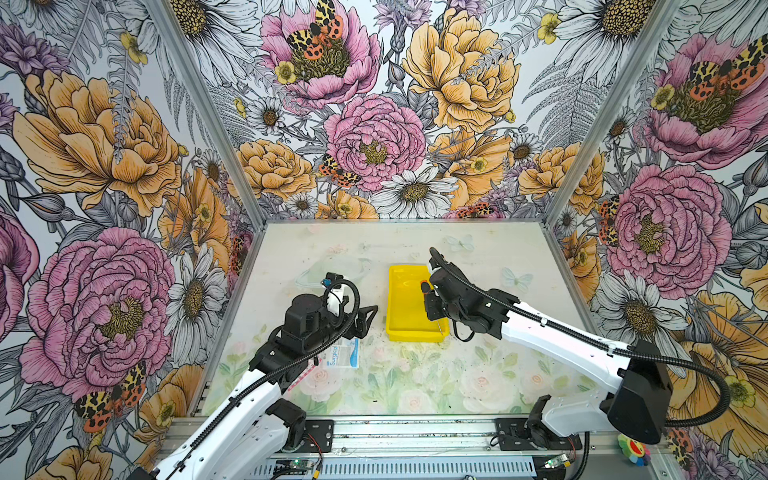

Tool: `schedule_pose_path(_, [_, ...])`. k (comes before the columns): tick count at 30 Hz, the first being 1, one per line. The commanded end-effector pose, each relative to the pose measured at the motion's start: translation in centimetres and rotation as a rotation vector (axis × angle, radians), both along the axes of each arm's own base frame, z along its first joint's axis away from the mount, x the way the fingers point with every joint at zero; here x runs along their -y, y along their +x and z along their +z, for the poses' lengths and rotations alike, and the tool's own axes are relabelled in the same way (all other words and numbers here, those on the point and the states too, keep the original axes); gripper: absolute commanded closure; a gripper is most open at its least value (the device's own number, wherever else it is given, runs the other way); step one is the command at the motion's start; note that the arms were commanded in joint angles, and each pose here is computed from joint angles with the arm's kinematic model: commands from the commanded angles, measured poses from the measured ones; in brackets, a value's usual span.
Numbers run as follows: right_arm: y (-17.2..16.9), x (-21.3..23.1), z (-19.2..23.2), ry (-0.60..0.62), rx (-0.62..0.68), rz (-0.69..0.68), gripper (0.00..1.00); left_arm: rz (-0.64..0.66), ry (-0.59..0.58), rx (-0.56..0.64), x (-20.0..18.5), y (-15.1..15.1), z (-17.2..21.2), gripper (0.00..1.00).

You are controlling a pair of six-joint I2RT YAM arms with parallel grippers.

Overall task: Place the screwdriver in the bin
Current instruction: 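Lift the screwdriver with the right gripper and carry it over the yellow bin, then lower the screwdriver into the bin and open the right gripper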

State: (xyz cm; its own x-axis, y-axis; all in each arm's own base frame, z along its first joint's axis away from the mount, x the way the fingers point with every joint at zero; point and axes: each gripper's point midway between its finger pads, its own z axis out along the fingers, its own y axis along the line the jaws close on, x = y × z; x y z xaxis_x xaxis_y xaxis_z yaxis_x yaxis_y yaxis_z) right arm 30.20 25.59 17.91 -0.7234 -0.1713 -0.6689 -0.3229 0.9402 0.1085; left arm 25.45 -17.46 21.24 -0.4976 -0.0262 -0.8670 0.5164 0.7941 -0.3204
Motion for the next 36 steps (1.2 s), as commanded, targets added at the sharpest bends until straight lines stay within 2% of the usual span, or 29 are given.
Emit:
schedule_pose_path(1, [2.5,-0.2,0.7,-0.014,0.035,0.000,1.00,-0.085,-0.025,0.046,1.7,-0.1,1.6,0.01])
schedule_pose_path(9, [6.7,-0.9,-2.7,-0.033,-0.002,0.005,1.00,-0.073,0.021,0.018,2.2,0.2,-0.5,0.01])
schedule_pose_path(16, [8.8,-2.2,-6.5,-0.061,-0.066,0.042,1.00,-0.057,0.051,0.015,2.1,0.4,-1.1,0.01])
schedule_pose_path(29, [9.2,-3.2,-11.5,-0.071,-0.161,0.078,1.00,-0.018,0.066,-0.002,1.8,1.1,-2.0,0.01])
schedule_pose_path(36, [9.0,-3.1,-12.5,-0.067,-0.173,0.076,1.00,0.032,0.063,0.012,1.1,1.5,-1.9,0.01])
